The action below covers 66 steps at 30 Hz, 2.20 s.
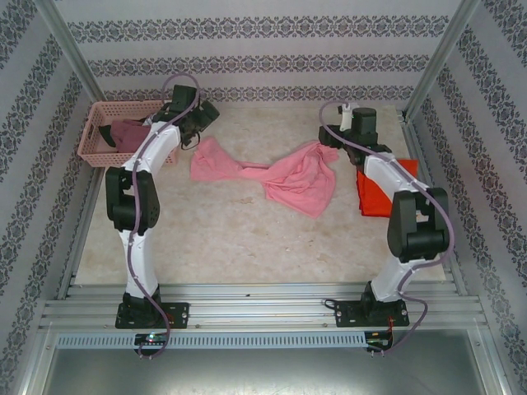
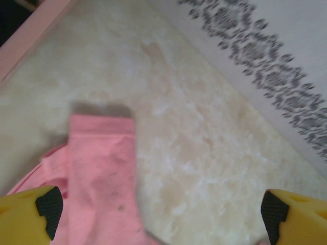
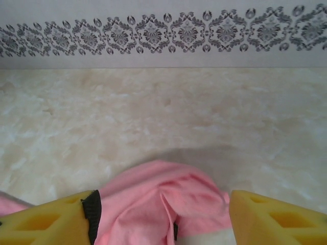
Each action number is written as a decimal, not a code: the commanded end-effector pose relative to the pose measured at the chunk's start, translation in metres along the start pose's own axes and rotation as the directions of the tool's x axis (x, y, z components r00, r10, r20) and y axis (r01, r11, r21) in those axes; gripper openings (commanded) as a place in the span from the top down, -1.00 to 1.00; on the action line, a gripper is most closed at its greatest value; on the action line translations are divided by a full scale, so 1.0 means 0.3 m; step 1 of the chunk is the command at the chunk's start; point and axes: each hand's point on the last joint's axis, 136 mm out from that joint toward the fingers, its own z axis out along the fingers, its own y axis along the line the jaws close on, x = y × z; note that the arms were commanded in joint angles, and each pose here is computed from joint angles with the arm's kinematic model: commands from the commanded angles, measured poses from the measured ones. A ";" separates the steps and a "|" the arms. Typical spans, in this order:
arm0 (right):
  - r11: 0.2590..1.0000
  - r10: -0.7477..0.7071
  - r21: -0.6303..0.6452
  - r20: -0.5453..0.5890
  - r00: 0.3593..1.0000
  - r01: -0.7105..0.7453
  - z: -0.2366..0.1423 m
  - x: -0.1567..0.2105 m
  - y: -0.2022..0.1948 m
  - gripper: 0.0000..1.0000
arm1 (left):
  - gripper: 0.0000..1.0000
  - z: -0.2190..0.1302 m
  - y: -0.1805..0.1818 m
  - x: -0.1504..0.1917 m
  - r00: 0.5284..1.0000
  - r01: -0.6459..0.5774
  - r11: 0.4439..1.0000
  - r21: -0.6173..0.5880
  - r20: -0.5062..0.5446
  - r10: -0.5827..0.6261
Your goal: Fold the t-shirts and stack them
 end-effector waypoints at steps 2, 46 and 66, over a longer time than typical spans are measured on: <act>1.000 0.027 -0.007 0.007 1.000 -0.026 -0.093 0.056 0.056 -0.37 | -0.89 0.009 0.147 0.069 0.999 0.034 0.996 -0.081 -0.011 -0.035; 0.987 0.127 -0.070 -0.217 0.968 -0.145 -0.183 0.468 0.233 -0.40 | 0.36 0.347 0.265 0.159 0.964 0.198 0.964 -0.175 -0.142 -0.224; 0.986 0.129 -0.075 -0.209 0.969 -0.148 -0.197 0.457 0.244 -0.40 | 1.00 0.233 0.117 0.018 0.977 0.204 0.979 -0.028 -0.065 -0.205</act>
